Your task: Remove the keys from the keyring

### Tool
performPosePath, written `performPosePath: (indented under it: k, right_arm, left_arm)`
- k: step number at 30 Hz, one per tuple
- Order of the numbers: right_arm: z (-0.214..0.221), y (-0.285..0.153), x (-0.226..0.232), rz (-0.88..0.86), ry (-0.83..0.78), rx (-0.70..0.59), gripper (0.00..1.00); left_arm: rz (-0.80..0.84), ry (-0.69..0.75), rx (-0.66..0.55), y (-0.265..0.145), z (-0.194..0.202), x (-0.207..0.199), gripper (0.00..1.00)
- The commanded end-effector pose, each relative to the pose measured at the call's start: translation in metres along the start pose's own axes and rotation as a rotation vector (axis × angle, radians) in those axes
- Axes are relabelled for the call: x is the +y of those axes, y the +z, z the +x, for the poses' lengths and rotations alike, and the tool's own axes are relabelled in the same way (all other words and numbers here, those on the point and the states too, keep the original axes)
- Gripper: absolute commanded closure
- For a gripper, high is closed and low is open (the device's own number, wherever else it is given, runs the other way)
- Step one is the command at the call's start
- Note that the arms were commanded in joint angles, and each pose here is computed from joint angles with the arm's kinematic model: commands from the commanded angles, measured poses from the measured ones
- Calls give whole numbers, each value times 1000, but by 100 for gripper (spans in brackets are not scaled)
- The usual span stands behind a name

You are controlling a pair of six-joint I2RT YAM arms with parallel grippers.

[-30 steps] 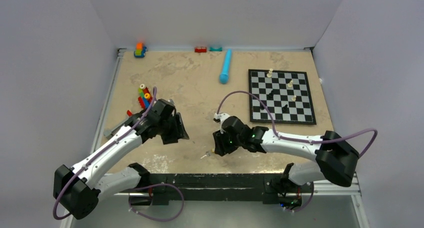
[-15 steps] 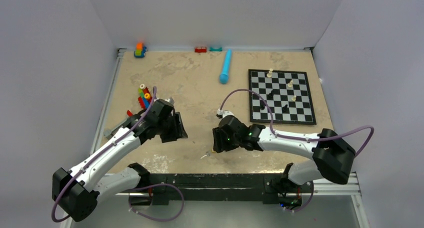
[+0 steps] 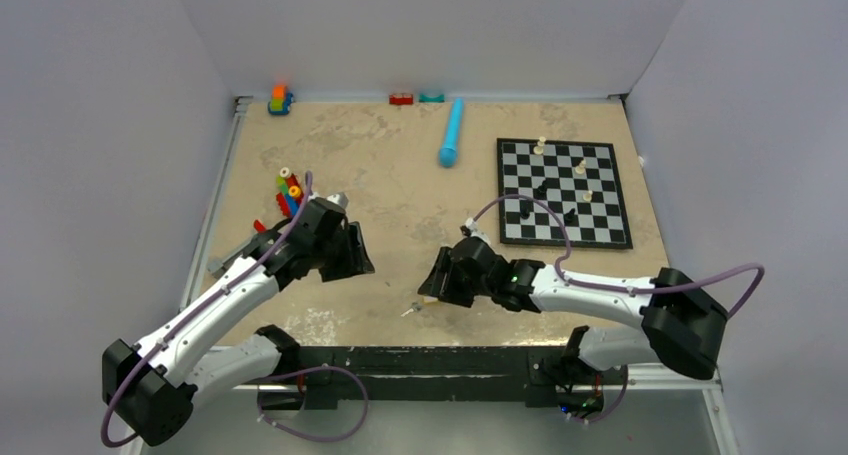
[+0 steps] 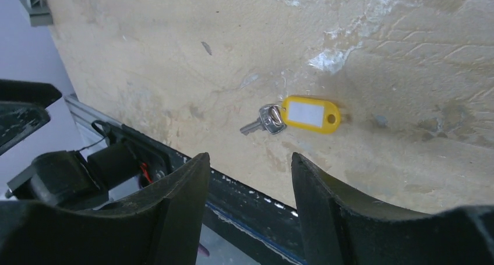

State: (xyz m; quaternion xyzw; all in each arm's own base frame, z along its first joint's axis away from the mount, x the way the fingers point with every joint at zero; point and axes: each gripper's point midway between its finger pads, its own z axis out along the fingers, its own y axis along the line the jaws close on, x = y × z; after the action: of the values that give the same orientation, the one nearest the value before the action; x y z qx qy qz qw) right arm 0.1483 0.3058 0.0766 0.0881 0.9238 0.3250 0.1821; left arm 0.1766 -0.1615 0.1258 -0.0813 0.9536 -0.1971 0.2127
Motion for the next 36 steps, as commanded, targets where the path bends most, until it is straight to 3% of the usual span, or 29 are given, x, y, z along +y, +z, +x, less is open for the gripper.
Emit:
performPosePath:
  k: [1, 6, 18, 36]
  right_arm:
    - [4, 15, -6, -9, 166, -15, 42]
    - [11, 22, -27, 37, 216, -12, 42]
    - [-3, 40, -24, 32, 213, -47, 47]
    - [-12, 51, -35, 42, 204, -93, 87]
  left_arm:
    - [25, 44, -53, -9, -12, -4, 43]
    - [36, 50, -61, -12, -12, -5, 43]
    - [48, 62, -55, -12, -9, -6, 43]
    - [93, 53, -53, -16, -2, -7, 44]
